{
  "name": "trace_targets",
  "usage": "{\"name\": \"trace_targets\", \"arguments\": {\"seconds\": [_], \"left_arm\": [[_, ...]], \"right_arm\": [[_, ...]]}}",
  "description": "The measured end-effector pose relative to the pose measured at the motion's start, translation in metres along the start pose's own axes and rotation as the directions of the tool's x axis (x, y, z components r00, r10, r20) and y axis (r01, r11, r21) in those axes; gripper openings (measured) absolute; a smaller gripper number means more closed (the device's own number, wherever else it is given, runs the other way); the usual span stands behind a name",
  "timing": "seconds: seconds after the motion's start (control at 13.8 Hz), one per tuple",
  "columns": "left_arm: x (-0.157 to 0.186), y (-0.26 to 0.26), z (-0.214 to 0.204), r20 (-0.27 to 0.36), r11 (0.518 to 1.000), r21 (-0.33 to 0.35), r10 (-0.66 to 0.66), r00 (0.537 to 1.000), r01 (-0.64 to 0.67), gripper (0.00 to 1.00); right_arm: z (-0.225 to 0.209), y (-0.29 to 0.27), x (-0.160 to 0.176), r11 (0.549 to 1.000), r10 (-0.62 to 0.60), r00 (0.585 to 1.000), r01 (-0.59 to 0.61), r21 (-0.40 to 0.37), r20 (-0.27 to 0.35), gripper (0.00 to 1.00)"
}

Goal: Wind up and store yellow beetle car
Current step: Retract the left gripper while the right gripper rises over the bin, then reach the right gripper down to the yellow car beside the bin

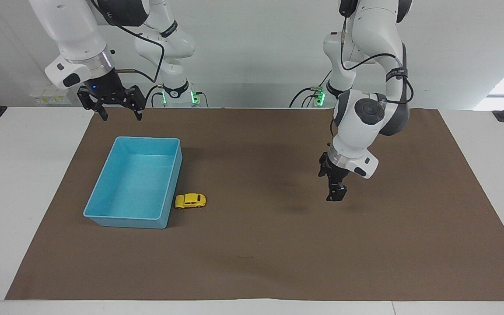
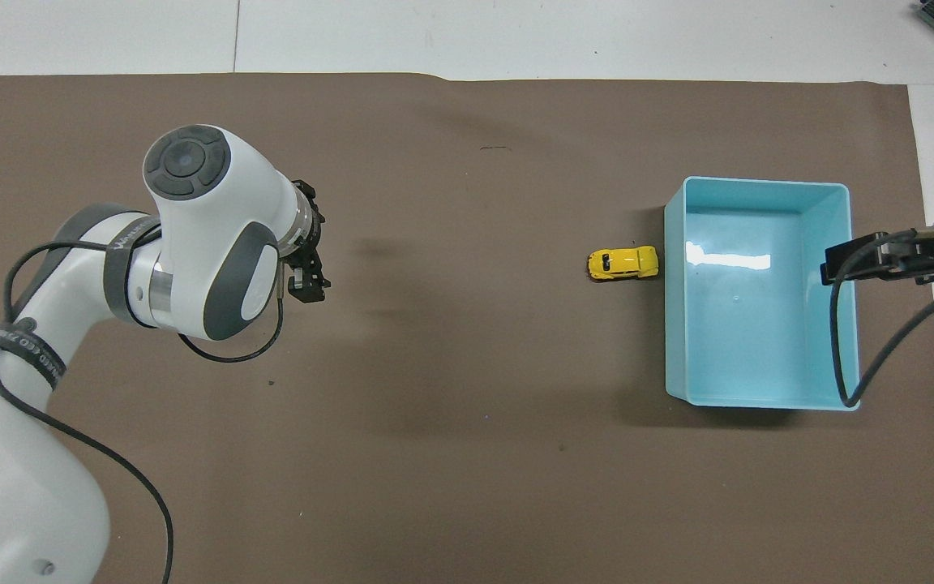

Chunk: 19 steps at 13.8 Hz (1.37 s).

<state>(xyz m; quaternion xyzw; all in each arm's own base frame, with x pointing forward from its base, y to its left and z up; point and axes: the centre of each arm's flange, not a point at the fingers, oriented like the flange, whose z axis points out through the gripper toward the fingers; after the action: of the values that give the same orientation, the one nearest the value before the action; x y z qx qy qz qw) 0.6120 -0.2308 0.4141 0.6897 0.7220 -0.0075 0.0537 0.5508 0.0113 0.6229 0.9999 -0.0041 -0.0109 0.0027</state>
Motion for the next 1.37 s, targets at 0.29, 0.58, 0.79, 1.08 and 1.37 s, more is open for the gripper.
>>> {"name": "trace_targets", "arguments": {"seconds": [0.29,0.58,0.79,1.08,1.37], "left_arm": [[0.014,0.008,-0.035,-0.008,0.997,-0.051,0.053,0.999,-0.054,1.0],[0.052,0.013,-0.086,-0.01,0.986,-0.086,0.142,0.99,-0.143,1.0],[0.07,0.009,-0.114,-0.023,0.959,-0.088,0.27,0.963,-0.271,1.0],[0.089,0.01,-0.14,-0.041,0.893,-0.072,0.442,0.896,-0.443,1.0],[0.1,0.001,-0.159,-0.05,0.683,-0.032,0.728,0.683,-0.73,1.0]], "right_arm": [[0.016,-0.004,0.009,1.0,-0.008,1.0,0.008,0.0,0.019,1.0],[0.041,-0.025,0.03,1.0,0.018,1.0,-0.018,0.001,0.004,1.0],[0.06,-0.04,0.041,0.997,0.082,0.997,-0.082,-0.001,0.014,1.0],[0.084,-0.061,0.051,0.987,0.162,0.986,-0.162,-0.01,0.041,1.0],[0.09,-0.069,0.052,0.954,0.299,0.954,-0.298,-0.016,0.038,1.0]]}}
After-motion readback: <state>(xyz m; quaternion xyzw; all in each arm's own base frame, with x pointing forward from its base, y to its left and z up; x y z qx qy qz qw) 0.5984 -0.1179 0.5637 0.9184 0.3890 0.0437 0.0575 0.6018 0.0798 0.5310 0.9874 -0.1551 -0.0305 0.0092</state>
